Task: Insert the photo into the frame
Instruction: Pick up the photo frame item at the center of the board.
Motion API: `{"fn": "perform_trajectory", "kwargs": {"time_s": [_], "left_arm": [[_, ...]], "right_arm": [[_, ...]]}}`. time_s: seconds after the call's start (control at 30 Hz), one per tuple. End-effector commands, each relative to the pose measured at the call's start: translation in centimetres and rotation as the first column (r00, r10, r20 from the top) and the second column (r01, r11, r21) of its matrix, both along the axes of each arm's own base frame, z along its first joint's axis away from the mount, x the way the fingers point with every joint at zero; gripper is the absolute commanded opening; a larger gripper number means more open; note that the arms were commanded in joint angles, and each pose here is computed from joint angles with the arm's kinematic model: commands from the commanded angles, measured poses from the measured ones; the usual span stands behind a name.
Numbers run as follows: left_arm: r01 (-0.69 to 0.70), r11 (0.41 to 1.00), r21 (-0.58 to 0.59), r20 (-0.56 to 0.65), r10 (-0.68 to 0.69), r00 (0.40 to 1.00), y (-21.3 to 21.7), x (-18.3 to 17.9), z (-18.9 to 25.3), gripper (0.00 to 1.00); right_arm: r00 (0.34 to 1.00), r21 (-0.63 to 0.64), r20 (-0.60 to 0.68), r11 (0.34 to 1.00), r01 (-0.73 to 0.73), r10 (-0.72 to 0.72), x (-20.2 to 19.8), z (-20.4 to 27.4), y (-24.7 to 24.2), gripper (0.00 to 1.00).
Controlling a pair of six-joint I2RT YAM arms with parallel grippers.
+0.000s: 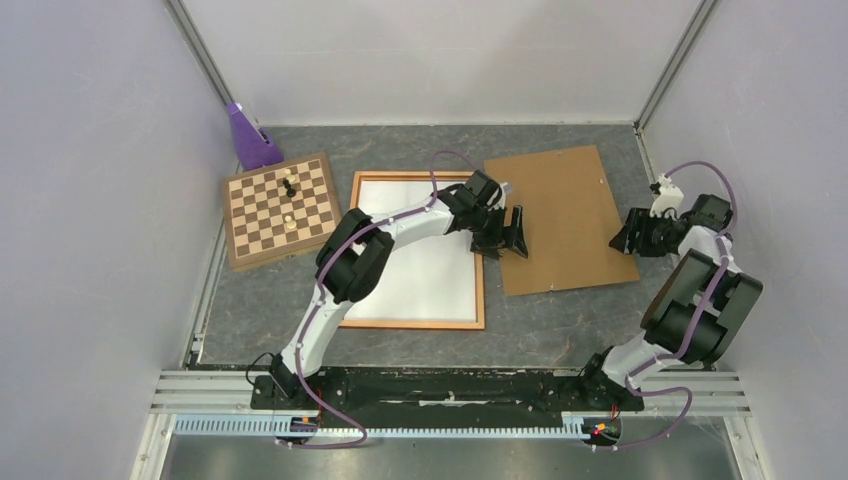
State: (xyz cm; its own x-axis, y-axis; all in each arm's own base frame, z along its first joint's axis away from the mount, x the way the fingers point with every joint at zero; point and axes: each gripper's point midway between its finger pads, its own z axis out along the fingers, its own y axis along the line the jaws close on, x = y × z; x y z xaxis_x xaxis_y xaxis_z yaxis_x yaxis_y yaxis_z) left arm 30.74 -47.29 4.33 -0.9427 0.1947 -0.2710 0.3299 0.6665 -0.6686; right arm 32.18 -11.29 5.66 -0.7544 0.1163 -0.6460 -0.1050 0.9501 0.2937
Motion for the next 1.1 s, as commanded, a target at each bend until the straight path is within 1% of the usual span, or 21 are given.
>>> {"fn": "perform_trajectory", "kwargs": {"time_s": [0.0,0.3,0.37,0.73,1.07], "left_arm": [[0.066,0.996,0.059,-0.032,-0.064,0.997,0.6,-2.9,-2.9,0.92],[0.084,0.995,0.055,-0.023,-0.083,0.996,0.8,-3.1,-2.7,0.93],[0.094,0.994,0.053,-0.012,-0.094,0.996,0.8,-3.1,-2.4,0.93],[0.106,0.993,0.049,0.009,-0.107,0.994,1.4,-2.8,-1.5,0.94],[0.129,0.991,0.032,0.062,-0.131,0.989,2.5,-2.4,0.4,0.94]], "right_arm": [[0.988,0.245,0.089,0.959,-0.144,0.126,-0.5,5.8,6.8,0.58],[0.957,0.218,0.202,0.943,-0.251,0.208,-0.3,10.7,9.9,0.58],[0.941,0.203,0.243,0.936,-0.288,0.237,-0.3,12.5,10.9,0.58],[0.886,0.142,0.341,0.914,-0.38,0.316,-0.7,18.1,13.6,0.58],[0.849,0.123,0.365,0.884,-0.45,0.381,-2.2,19.6,16.9,0.57]]}}
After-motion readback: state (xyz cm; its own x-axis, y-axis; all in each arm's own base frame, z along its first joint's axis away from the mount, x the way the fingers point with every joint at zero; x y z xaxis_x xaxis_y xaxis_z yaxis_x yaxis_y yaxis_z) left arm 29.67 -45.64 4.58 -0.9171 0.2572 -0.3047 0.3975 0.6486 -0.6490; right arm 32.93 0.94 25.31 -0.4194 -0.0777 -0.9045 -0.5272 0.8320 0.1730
